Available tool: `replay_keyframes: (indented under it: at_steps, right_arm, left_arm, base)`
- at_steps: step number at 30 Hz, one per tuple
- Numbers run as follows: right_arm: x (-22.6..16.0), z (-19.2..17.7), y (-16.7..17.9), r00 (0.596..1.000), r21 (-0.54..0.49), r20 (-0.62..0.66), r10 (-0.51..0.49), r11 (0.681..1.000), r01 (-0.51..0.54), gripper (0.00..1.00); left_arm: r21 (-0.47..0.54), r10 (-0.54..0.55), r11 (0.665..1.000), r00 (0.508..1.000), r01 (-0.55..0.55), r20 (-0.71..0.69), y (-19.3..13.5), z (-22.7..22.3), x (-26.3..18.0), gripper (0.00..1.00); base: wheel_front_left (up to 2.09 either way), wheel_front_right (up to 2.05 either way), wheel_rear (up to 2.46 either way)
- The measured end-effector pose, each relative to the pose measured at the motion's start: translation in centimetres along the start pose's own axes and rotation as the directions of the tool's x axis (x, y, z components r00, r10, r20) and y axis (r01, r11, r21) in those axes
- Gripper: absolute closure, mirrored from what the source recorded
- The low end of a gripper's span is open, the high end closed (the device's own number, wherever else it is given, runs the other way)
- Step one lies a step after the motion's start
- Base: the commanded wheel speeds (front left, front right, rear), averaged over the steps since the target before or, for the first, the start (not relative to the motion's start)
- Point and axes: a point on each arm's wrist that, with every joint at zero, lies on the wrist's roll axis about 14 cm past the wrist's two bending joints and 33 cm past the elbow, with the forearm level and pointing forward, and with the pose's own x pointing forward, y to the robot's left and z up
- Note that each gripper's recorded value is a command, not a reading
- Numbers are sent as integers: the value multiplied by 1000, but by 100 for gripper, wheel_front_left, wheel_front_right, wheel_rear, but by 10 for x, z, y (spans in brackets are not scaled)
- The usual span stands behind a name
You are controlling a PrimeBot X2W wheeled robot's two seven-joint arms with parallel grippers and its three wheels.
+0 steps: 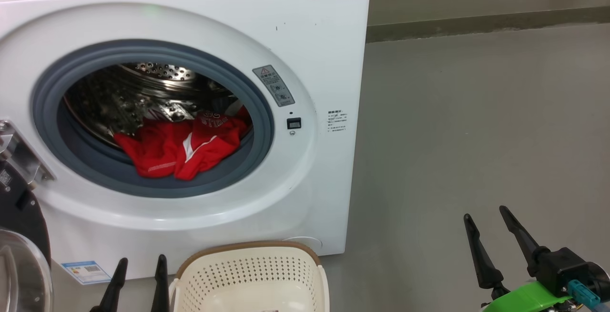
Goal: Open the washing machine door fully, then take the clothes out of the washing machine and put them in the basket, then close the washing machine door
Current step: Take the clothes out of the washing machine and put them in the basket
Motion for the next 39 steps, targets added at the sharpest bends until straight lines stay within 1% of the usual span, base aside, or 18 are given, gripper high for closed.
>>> replay_keyframes:
  at_steps: [14,22,32,39]
  right_arm:
    - [1,-3,0,1000,2,-10,-2,1000,2,0]
    - [4,-9,2,1000,5,-29,5,1000,-5,0]
    - [11,-24,6,997,9,-71,18,1000,-17,0]
    - [33,-27,9,997,8,-74,33,999,-33,0]
  left_arm:
    - [0,2,1000,1000,-2,8,0,2,2,0]
    - [6,48,999,999,-48,-22,8,-7,2,0]
    - [-6,23,1000,999,-23,-23,-7,-8,33,0]
    - [-22,42,999,999,-42,-16,-8,-7,70,0]
  base:
    - [0,0,0]
    - [0,0,0]
    - [0,0,0]
    - [0,0,0]
